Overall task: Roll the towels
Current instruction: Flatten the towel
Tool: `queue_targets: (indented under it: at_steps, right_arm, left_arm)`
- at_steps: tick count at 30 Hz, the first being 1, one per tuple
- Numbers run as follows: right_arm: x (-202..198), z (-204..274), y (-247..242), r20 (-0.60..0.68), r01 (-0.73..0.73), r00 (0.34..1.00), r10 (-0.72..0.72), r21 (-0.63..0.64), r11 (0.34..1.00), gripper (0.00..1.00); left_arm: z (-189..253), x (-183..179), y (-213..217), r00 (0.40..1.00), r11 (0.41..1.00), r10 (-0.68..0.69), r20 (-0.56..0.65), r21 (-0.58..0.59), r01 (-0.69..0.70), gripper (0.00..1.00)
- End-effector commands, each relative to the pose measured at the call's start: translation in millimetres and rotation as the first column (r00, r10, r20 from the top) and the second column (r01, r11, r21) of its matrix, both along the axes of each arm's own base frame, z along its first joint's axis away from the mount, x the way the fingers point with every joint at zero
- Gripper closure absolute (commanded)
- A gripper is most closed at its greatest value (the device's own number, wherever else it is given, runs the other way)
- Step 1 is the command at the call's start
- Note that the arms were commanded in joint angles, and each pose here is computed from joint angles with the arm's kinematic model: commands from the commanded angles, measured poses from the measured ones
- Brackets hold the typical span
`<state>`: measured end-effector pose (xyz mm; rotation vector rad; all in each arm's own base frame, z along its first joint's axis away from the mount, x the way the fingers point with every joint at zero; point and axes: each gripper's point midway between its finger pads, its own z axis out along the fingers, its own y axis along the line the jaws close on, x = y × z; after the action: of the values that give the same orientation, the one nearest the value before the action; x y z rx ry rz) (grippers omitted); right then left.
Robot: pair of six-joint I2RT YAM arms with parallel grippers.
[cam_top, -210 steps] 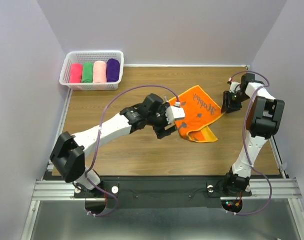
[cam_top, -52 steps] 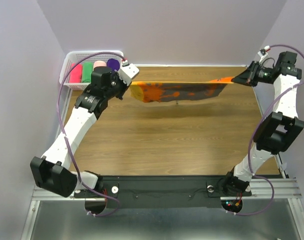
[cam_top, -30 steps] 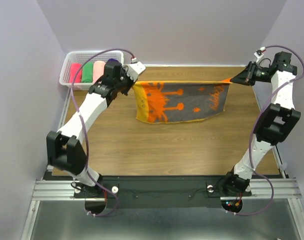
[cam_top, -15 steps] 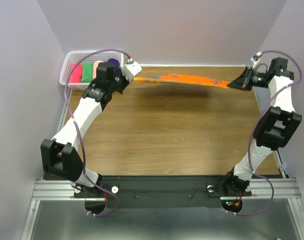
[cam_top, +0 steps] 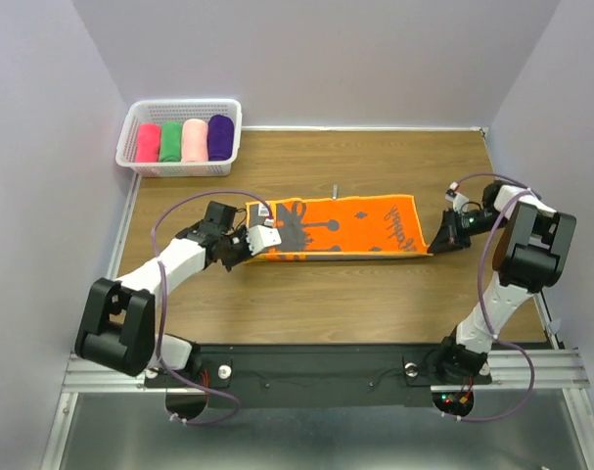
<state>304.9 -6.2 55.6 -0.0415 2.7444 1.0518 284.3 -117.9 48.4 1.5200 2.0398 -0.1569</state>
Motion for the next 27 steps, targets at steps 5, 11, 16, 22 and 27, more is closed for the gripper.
queue_targets:
  at_steps: [5,11,16,22,27]
  right_arm:
    - [-38.8,9.4,-24.8,0.013,-0.187,0.981,0.192,-0.175,0.967,0.23]
    - [24.8,62.3,-46.2,0.205,-0.101,0.966,0.156,-0.258,0.961,0.14]
    - [108.3,78.5,-57.1,0.292,0.048,0.956,0.007,-0.18,0.982,0.35]
    - [191.0,82.8,-53.0,0.38,0.129,0.924,-0.038,-0.217,0.968,0.52]
    - [225.1,59.3,-26.6,0.373,0.122,0.928,-0.019,-0.253,0.96,0.55]
  left_arm:
    - [18.8,-21.5,10.1,0.995,0.993,-0.104,-0.004,0.063,0.104,0.49]
    - [59.3,-19.5,1.9,0.988,0.988,-0.153,-0.029,0.023,0.154,0.33]
    - [101.8,54.9,-16.0,0.993,0.998,-0.011,0.116,-0.059,0.018,0.4]
    - [106.3,155.6,-28.5,0.98,0.977,0.187,0.069,-0.121,-0.178,0.73]
    - [103.6,207.5,-22.7,0.951,0.957,0.277,0.139,-0.123,-0.261,0.67]
